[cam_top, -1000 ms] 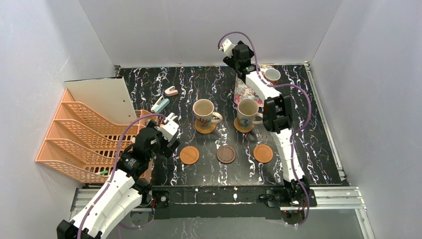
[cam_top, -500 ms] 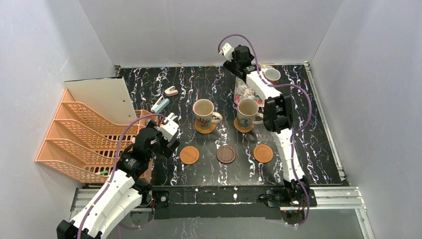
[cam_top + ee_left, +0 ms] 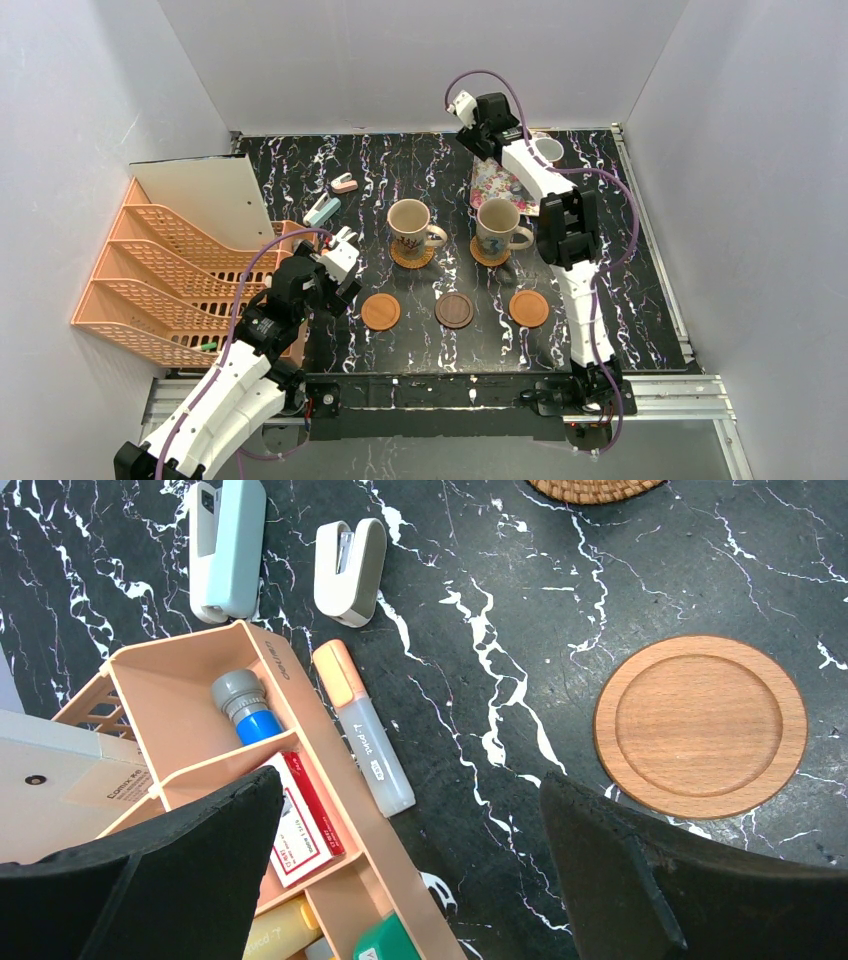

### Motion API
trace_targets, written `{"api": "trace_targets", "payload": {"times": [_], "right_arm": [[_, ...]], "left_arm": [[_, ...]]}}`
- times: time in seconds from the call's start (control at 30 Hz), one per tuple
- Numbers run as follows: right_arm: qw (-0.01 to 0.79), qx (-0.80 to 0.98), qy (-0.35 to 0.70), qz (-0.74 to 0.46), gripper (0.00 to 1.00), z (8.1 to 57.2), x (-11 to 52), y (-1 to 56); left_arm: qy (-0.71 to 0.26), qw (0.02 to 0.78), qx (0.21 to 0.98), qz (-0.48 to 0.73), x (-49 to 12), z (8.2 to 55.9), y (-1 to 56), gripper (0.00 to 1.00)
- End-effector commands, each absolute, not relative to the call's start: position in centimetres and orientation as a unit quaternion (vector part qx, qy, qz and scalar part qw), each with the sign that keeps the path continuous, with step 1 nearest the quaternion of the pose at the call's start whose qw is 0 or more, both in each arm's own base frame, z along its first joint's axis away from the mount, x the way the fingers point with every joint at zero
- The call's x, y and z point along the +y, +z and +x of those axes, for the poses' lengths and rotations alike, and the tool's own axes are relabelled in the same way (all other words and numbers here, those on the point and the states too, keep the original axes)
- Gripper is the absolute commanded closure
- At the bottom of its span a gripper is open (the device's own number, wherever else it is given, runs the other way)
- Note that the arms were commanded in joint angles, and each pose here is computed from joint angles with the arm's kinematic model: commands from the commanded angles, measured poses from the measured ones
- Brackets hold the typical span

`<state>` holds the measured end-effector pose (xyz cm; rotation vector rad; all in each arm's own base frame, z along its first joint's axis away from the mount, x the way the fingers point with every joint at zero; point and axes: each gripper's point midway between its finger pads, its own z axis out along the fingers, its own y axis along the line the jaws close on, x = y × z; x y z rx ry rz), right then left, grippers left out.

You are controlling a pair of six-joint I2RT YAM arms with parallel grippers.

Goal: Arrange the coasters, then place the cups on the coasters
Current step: Pick up the cup from the tray.

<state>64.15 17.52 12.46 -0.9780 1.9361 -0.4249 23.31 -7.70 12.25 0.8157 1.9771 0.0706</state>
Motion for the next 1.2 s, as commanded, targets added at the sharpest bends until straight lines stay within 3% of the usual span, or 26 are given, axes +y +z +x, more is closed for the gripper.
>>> {"api": "trace_targets", "payload": {"times": [0.0,0.57,1.17], "right_arm": [[0.474,0.783,-0.196,-0.352,0.11,63.6,15.0,17.4],[0.468,0.826,-0.148,-0.277,0.15,61.0,11.9,17.8],[0.448,0.878,0.058,-0.155,0.37,60.3,11.0,16.9]], "left_arm": [[0.032,0.478,0.812,0.332,-7.5,23.3,11.9,0.02],[0.024,0.483,0.808,0.337,-7.8,23.1,12.2,0.02],[0.023,0.483,0.807,0.338,-7.8,23.1,12.2,0.02]]}}
